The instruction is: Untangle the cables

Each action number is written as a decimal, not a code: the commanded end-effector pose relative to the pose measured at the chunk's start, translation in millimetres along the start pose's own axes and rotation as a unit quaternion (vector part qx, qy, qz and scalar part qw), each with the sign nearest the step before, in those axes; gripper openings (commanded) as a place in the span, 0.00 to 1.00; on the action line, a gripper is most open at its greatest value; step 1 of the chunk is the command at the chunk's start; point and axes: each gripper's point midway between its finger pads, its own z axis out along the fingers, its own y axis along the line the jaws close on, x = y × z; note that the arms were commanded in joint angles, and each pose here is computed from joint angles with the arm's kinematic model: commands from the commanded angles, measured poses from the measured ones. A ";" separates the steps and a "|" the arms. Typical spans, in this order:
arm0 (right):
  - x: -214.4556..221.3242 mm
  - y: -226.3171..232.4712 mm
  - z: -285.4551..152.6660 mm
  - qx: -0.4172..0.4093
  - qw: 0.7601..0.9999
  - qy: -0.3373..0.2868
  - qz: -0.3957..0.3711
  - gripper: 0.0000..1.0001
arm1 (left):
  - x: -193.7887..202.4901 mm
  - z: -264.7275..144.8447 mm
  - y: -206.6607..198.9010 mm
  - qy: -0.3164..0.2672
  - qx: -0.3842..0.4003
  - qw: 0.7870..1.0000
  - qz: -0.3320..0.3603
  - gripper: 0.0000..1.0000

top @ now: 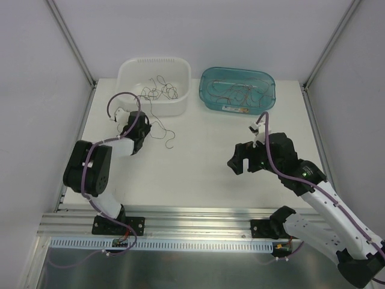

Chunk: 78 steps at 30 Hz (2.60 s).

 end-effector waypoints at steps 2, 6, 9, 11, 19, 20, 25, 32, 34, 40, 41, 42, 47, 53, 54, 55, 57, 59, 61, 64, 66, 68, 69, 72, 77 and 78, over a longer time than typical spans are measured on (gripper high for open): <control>-7.2 3.9 -8.8 -0.007 1.000 -0.024 0.002 0.98 | -47.7 -54.2 -37.9 -0.053 0.046 0.996 0.047 0.00; -8.2 5.6 -12.8 -0.013 0.999 -0.032 0.007 0.98 | -81.9 -89.8 -66.1 -0.078 0.075 0.991 0.072 0.00; -8.8 5.7 -15.2 -0.013 0.999 -0.037 0.006 0.98 | -113.7 -115.2 -97.2 -0.105 0.106 0.984 0.093 0.00; -8.0 6.2 -16.4 -0.015 0.999 -0.037 0.007 0.98 | -137.5 -129.3 -132.7 -0.121 0.139 0.977 0.107 0.00; -5.9 -0.2 -19.2 0.001 0.999 -0.036 0.004 0.98 | -203.4 -148.6 -266.2 -0.162 0.234 0.939 0.194 0.00; -4.1 -2.0 -19.3 0.006 0.999 -0.033 0.004 0.98 | -208.8 -148.8 -275.2 -0.169 0.239 0.935 0.199 0.00; -0.7 -7.0 -17.7 0.019 1.000 -0.024 -0.002 0.98 | -217.5 -112.6 -314.0 -0.185 0.243 0.919 0.250 0.00; 0.7 -8.0 -16.2 0.021 1.000 -0.017 -0.002 0.98 | -178.2 -26.2 -307.9 -0.123 0.237 0.920 0.286 0.09; 1.1 -8.0 -16.9 0.022 1.000 -0.016 -0.001 0.98 | -174.6 -22.2 -306.0 -0.117 0.239 0.918 0.293 0.29; 1.0 -7.6 -16.6 0.021 1.000 -0.017 -0.001 0.98 | -179.0 -65.8 -294.9 -0.109 0.257 0.912 0.302 0.42; 0.0 -6.3 -16.7 0.018 1.000 -0.018 0.001 0.98 | -179.8 -72.6 -290.3 -0.108 0.255 0.913 0.301 0.46; 0.3 -4.4 -16.4 0.013 1.000 -0.018 0.003 0.98 | -177.7 -82.6 -278.3 -0.103 0.250 0.914 0.303 0.56; -2.5 1.8 -17.1 -0.002 1.000 -0.026 0.012 0.98 | -165.1 -102.7 -222.9 -0.086 0.207 0.927 0.302 0.80; 0.4 1.1 -19.2 -0.004 0.999 -0.028 0.014 0.98 | -116.6 -92.9 -110.0 -0.052 0.135 0.951 0.273 0.85; 0.2 0.9 -18.8 -0.003 0.999 -0.029 0.015 0.98 | -119.9 -98.5 -106.7 -0.070 0.145 0.950 0.268 0.84; 1.0 1.0 -18.2 -0.004 0.999 -0.028 0.016 0.98 | -118.4 -95.5 -96.6 -0.083 0.144 0.947 0.277 0.82; 1.3 2.8 -17.9 -0.008 0.999 -0.027 0.017 0.98 | -112.5 -88.7 -77.7 -0.121 0.161 0.939 0.279 0.77; 1.2 3.5 -17.9 -0.010 0.999 -0.028 0.018 0.98 | -106.6 -77.9 -55.3 -0.135 0.161 0.928 0.308 0.73; 0.2 3.8 -18.9 -0.011 0.999 -0.030 0.018 0.98 | -107.5 -64.9 -48.4 -0.142 0.157 0.921 0.328 0.73; 0.3 2.9 -18.9 -0.008 0.999 -0.029 0.019 0.98 | -107.6 -43.0 -40.5 -0.138 0.156 0.904 0.373 0.72; 0.4 2.7 -19.2 -0.006 0.999 -0.027 0.018 0.98 | -106.6 -28.3 -37.4 -0.131 0.158 0.901 0.382 0.72; -0.4 2.3 -19.5 -0.005 0.999 -0.027 0.018 0.98 | -112.9 -21.7 -45.2 -0.141 0.167 0.896 0.387 0.72; -1.5 3.3 -19.7 -0.006 1.000 -0.025 0.018 0.98 | -108.5 -12.9 -41.6 -0.132 0.168 0.895 0.392 0.71; -2.7 2.8 -18.9 -0.002 1.000 -0.022 0.018 0.98 | -104.8 3.2 -43.9 -0.124 0.170 0.888 0.410 0.68; -4.5 3.5 -16.9 -0.001 1.000 -0.016 0.020 0.98 | -103.8 14.6 -47.5 -0.121 0.174 0.886 0.413 0.38; -5.3 4.2 -16.4 -0.002 1.000 -0.017 0.021 0.98 | -104.3 11.5 -49.2 -0.120 0.178 0.886 0.411 0.22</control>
